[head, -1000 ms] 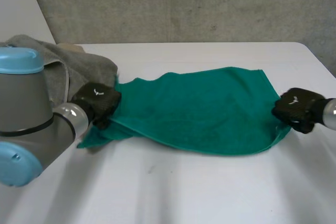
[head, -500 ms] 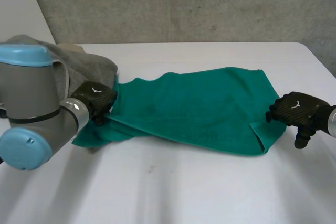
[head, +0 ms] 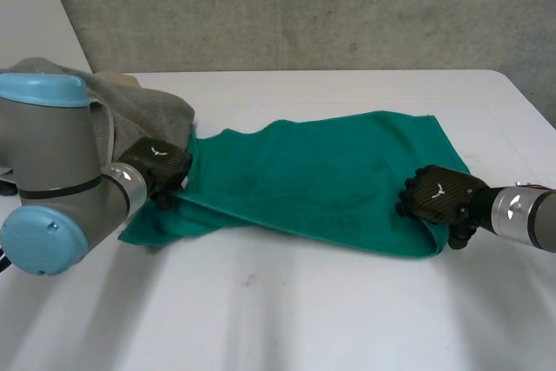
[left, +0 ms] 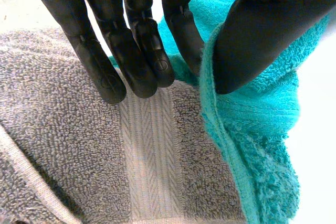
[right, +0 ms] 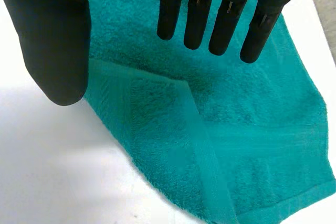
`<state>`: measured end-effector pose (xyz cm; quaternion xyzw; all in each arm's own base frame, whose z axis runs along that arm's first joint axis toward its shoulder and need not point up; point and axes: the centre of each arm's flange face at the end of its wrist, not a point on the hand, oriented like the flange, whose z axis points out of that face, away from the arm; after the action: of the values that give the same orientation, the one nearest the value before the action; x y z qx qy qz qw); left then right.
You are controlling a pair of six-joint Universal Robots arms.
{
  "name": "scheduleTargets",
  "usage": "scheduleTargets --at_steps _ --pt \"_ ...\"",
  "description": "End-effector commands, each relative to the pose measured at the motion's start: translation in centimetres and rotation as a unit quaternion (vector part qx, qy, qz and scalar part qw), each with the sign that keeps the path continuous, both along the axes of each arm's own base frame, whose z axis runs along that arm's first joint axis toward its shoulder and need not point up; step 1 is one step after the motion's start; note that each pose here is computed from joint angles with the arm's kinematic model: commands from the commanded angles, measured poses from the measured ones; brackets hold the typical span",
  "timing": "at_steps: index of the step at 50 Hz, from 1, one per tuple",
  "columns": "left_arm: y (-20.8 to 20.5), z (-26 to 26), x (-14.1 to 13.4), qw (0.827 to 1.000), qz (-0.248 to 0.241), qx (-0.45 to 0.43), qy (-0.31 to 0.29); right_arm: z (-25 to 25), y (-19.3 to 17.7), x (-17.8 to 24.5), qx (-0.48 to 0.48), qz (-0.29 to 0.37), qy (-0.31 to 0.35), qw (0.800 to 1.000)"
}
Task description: Fold the laundry.
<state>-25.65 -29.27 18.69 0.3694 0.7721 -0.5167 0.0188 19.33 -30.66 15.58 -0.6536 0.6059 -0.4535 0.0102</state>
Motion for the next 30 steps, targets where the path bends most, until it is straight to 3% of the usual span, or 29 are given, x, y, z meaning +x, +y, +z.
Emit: scheduleTargets --at_steps 1,19,23,30 --pt "-0.2 0.2 0.3 1.000 0.006 -0.002 0.004 -1.1 -1.4 -0.1 -0.019 -0.009 0.007 1.000" --pt "-0.2 0.6 0.4 1.000 0.013 -0.002 0.011 -1.7 -2.6 -0.9 -0.029 -0.034 0.001 0.999" --pt "0.7 1.4 0.5 1.000 0.012 0.000 0.020 0.3 -2.9 -1.9 -0.027 -0.073 -0.027 0.997" --pt "3.9 6.9 0.7 0.998 -0.012 -0.033 0.054 11.0 -1.4 -4.5 -0.096 -0.145 -0.056 0.983"
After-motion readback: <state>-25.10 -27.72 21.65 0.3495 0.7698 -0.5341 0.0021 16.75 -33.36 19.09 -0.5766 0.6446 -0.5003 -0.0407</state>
